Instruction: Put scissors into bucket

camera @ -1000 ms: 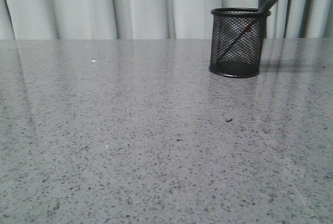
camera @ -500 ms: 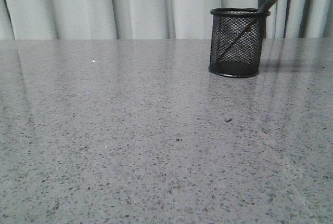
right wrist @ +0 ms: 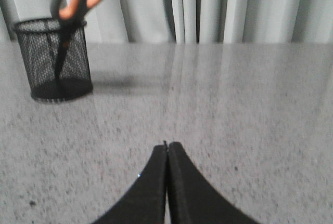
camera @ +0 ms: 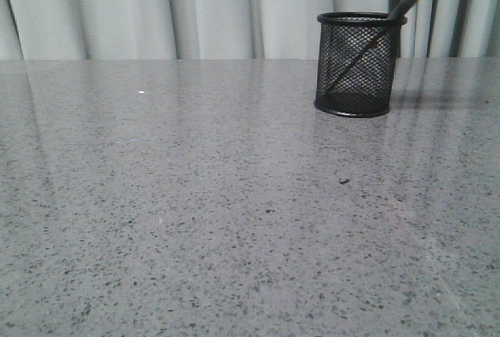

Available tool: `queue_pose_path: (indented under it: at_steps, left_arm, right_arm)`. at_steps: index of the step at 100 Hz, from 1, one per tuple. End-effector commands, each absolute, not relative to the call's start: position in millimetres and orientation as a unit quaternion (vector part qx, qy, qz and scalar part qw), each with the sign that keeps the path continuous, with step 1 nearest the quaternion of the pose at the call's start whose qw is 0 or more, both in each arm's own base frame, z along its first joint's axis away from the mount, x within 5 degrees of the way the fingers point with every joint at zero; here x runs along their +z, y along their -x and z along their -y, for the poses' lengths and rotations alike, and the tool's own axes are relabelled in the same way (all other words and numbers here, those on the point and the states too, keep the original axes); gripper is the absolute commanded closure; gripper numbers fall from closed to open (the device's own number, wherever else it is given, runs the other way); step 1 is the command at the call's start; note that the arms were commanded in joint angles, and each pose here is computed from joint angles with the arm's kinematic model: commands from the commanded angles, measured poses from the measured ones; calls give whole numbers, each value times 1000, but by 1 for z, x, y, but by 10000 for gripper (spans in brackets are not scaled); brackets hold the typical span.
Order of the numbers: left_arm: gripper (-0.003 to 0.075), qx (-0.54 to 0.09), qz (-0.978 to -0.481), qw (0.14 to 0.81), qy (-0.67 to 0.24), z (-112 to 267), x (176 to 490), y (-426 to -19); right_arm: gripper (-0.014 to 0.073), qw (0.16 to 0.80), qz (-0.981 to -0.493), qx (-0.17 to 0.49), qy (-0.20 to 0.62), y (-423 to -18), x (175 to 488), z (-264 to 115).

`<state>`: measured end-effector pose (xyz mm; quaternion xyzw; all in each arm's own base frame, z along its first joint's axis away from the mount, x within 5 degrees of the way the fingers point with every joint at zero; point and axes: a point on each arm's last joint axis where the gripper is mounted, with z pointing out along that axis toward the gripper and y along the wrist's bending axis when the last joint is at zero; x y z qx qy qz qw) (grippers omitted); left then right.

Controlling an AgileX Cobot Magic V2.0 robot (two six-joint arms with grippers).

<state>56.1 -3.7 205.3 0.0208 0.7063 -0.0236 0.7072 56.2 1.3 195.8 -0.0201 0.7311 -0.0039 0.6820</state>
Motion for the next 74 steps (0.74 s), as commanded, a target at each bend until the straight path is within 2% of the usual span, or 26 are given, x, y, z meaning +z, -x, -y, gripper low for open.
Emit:
queue_pose_path:
  at_steps: [1, 74]
  left_arm:
    - [741, -29, -675, 737, -10, 3, 208, -55]
    - [741, -29, -675, 737, -10, 3, 208, -55]
  right_arm:
    - [644, 690, -723, -16, 25, -56, 191, 0]
    - [644, 682, -730, -17, 25, -56, 189, 0]
